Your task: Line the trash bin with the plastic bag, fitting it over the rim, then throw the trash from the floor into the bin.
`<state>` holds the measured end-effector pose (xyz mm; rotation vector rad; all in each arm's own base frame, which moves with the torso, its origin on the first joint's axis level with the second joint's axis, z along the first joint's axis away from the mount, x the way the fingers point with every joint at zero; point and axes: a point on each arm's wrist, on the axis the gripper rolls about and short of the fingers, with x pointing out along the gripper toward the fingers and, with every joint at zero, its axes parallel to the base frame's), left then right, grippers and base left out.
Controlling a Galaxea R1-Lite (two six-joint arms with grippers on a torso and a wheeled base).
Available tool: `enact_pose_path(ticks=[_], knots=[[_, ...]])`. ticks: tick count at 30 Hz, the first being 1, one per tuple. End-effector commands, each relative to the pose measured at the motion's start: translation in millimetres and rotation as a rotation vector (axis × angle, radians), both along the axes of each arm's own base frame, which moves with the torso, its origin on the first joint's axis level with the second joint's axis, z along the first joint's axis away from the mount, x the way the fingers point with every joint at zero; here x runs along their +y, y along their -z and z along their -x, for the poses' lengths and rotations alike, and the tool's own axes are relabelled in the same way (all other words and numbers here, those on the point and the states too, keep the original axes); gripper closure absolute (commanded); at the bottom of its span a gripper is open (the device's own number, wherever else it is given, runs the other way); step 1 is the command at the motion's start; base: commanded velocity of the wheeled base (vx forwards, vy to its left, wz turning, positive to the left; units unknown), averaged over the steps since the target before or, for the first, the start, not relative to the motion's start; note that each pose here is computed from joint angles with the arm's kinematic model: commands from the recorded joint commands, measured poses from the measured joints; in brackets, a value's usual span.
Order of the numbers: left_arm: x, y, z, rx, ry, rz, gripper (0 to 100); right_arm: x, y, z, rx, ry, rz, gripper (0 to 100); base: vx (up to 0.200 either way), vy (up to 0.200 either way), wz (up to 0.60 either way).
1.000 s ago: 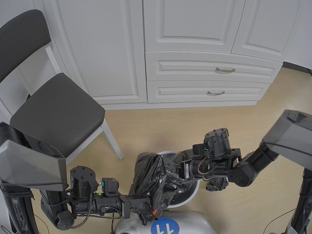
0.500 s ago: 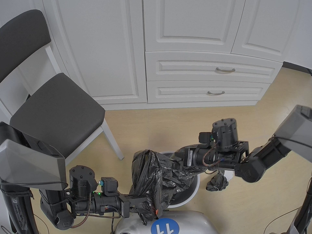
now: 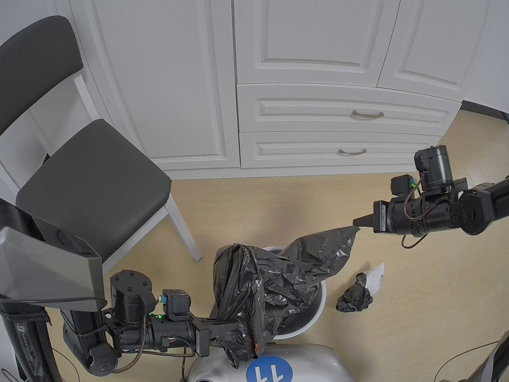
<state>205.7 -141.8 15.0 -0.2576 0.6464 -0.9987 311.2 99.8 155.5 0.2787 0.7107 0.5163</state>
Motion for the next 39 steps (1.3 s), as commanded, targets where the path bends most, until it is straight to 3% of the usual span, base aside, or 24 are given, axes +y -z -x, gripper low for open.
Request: enact_pose_path(ticks=[1, 10, 14, 15, 21, 31, 39], knots=[[2, -4, 3, -0.007, 0.001, 0.004, 100, 6, 30, 10, 0.057, -0.064, 0.029, 100, 0.000, 0.000, 0.00], [1, -3, 2, -0.005, 0.002, 0.003, 100, 39, 90, 22, 0.014, -0.136, 0.006, 100, 0.000, 0.000, 0.00], [1, -4, 2, -0.009, 0.001, 0.006, 100, 51, 114, 34, 0.057, -0.171, 0.039, 100, 0.000, 0.000, 0.00], [1, -5, 2, -0.013, -0.001, 0.008, 100, 59, 133, 41, 0.092, -0.197, 0.059, 100, 0.000, 0.000, 0.00], [2, -5, 0, -0.015, -0.008, 0.008, 100, 77, 165, 45, 0.085, -0.229, 0.058, 100, 0.000, 0.000, 0.00], [6, -15, 1, -0.048, -0.017, 0.028, 100, 101, 176, 57, 0.137, -0.261, 0.009, 100, 0.000, 0.000, 0.00], [6, -27, 4, -0.086, -0.013, 0.051, 100, 114, 186, 37, 0.162, -0.206, -0.050, 100, 0.000, 0.000, 0.00]])
